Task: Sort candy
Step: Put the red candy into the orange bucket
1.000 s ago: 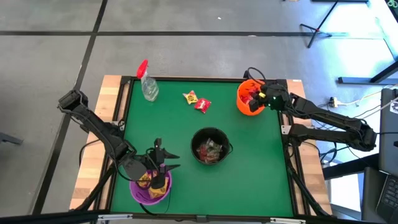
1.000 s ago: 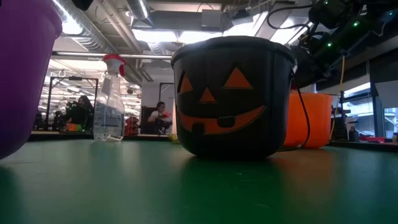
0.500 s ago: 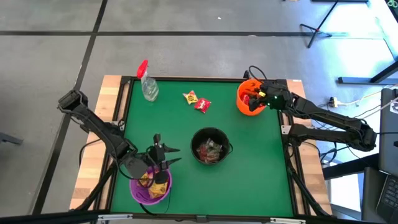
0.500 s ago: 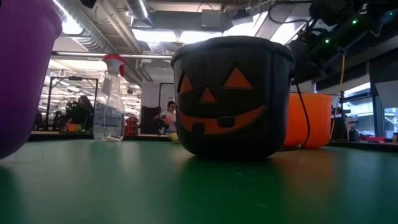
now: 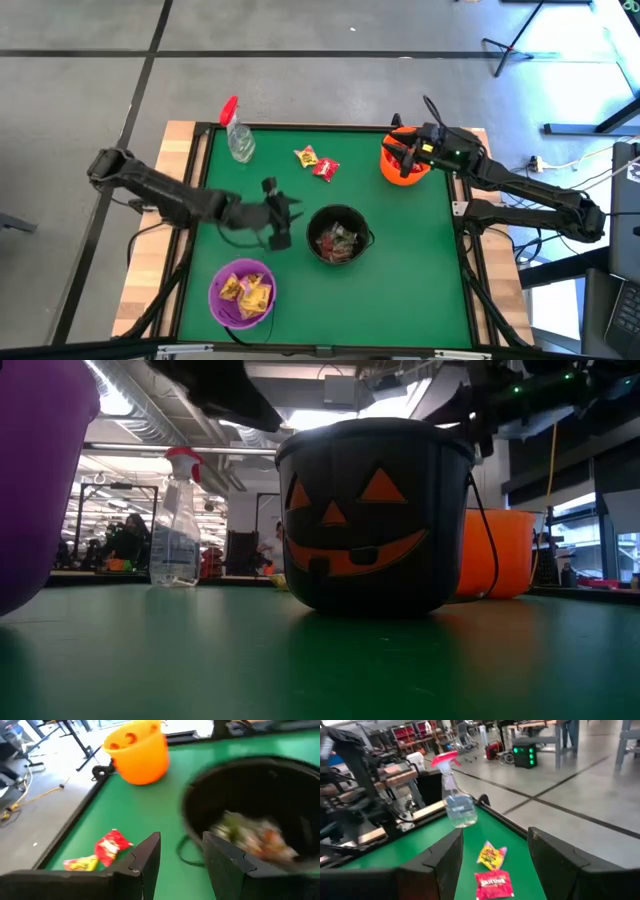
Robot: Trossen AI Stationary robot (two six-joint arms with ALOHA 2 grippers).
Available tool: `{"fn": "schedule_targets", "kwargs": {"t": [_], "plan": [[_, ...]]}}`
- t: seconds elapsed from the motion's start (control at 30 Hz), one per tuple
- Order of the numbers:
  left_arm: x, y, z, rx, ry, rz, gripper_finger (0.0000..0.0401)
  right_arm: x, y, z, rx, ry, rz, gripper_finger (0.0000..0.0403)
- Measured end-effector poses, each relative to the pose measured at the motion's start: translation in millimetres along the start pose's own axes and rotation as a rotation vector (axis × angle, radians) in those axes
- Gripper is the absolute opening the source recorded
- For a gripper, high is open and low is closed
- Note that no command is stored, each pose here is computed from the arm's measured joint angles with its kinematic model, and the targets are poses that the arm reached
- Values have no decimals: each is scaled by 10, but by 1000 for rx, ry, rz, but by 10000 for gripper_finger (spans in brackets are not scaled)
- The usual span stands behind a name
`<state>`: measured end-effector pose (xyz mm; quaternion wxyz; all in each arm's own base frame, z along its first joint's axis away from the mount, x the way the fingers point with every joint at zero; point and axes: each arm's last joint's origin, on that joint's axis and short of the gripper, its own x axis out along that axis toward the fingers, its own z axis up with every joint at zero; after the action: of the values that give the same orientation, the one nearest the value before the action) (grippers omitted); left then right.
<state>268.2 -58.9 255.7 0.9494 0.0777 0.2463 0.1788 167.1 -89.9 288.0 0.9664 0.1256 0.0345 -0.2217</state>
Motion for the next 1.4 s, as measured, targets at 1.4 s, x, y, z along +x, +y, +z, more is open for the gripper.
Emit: {"fn": "schedule_targets", "kwargs": {"t": [1.4], "plan": [[1230,1601,-539,-199,158,-51,198,978,470,-480,-177,115,231,221]]}}
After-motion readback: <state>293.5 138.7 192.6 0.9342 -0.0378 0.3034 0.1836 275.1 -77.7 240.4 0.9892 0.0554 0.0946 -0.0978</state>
